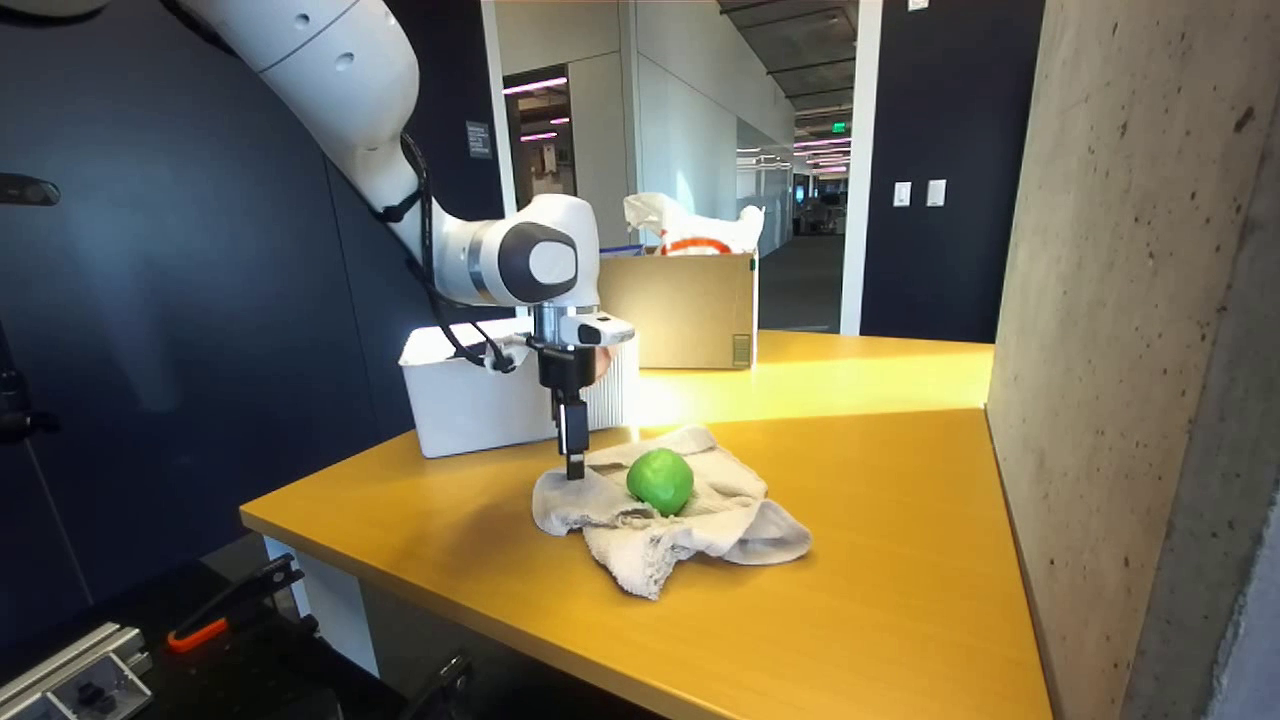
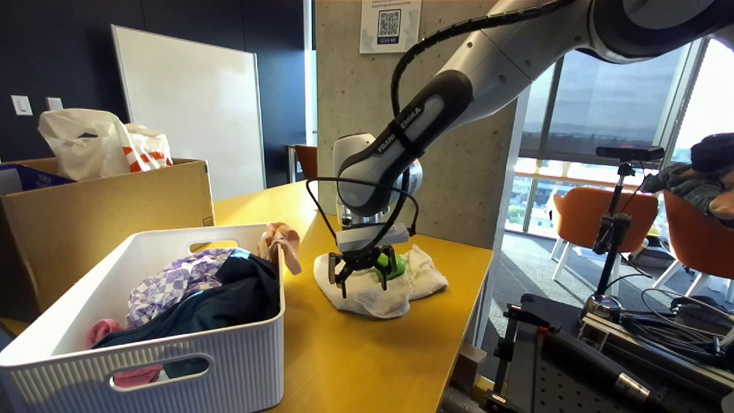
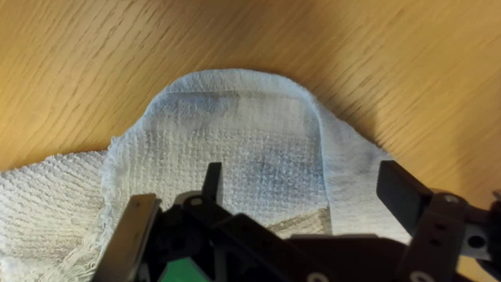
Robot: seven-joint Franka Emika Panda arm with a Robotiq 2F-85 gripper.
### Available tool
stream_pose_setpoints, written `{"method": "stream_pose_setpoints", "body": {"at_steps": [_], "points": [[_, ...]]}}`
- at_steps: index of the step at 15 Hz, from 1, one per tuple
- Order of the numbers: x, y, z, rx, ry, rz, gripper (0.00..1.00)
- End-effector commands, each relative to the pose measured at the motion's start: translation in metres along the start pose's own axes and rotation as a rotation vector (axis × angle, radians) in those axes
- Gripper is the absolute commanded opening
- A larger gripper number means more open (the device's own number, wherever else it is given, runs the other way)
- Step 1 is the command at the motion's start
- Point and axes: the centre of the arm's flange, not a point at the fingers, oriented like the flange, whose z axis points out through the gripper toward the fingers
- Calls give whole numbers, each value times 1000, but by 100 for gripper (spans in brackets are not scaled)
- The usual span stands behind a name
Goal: Put the apple on the towel and cover it, then put it in the basket
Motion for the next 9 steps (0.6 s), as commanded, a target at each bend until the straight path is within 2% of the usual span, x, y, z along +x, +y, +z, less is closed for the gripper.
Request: {"method": "stream_pose_setpoints", "body": {"at_steps": [1,5,6,7,9], "points": [[0,-4,9,1,37,-2,100],[0,-6,19,8,47,-13,100],[-1,-7,21,7,48,-16,75],[-4,-8,22,6,53,-18,74],[-5,-11,26,6,55,-24,58]]}}
